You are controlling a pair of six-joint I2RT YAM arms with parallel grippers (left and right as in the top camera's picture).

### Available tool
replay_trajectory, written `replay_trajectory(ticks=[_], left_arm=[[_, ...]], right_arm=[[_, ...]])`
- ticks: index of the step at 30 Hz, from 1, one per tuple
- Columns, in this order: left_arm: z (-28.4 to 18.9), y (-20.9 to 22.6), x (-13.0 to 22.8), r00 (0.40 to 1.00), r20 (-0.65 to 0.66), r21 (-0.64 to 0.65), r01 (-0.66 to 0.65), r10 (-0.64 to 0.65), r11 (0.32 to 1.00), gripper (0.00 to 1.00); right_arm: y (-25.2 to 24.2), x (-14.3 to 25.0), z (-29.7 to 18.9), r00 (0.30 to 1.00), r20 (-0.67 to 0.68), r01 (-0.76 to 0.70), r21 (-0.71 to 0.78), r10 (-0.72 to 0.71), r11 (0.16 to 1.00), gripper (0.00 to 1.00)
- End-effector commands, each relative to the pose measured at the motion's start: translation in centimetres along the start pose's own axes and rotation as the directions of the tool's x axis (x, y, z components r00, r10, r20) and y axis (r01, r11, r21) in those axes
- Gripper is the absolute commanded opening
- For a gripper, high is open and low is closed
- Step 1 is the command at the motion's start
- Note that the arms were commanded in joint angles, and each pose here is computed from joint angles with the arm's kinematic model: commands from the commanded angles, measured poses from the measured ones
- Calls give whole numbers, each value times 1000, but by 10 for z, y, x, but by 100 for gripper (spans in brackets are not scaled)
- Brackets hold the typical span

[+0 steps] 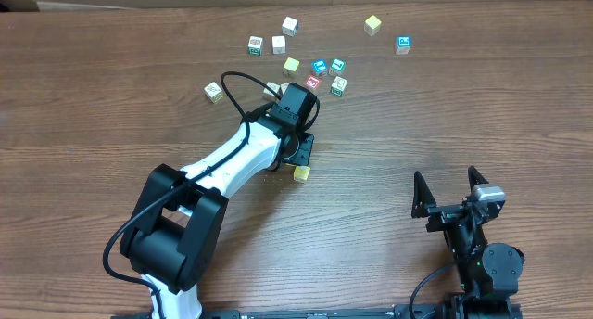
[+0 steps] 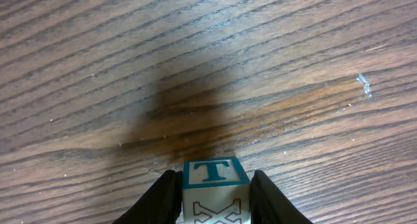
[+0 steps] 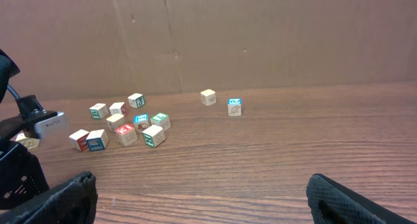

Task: Form a circle

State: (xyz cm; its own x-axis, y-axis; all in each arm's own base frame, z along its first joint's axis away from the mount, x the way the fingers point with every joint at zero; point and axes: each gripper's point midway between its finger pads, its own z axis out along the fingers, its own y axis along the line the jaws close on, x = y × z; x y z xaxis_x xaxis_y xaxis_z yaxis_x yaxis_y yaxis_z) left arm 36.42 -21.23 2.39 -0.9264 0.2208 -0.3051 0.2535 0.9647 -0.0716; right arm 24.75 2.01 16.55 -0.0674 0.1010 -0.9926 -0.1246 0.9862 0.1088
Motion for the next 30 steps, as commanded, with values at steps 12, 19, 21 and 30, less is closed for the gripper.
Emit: replay_trajectory(ticks=[12, 19, 21, 30], left_arm=[[3, -4, -2, 993, 2, 13, -121, 121, 993, 31], [3, -4, -2, 991, 3, 13, -131, 131, 991, 32], [3, -4, -2, 991, 3, 13, -131, 131, 991, 32], [3, -4, -2, 991, 2, 13, -136, 136, 991, 31]], right_arm=[[1, 4, 1, 1000, -8, -7, -6, 7, 1000, 100], [1, 4, 1, 1000, -9, -7, -6, 7, 1000, 100], [1, 4, 1, 1000, -9, -8, -6, 7, 1000, 100], [1, 4, 1, 1000, -8, -7, -5, 7, 1000, 100]])
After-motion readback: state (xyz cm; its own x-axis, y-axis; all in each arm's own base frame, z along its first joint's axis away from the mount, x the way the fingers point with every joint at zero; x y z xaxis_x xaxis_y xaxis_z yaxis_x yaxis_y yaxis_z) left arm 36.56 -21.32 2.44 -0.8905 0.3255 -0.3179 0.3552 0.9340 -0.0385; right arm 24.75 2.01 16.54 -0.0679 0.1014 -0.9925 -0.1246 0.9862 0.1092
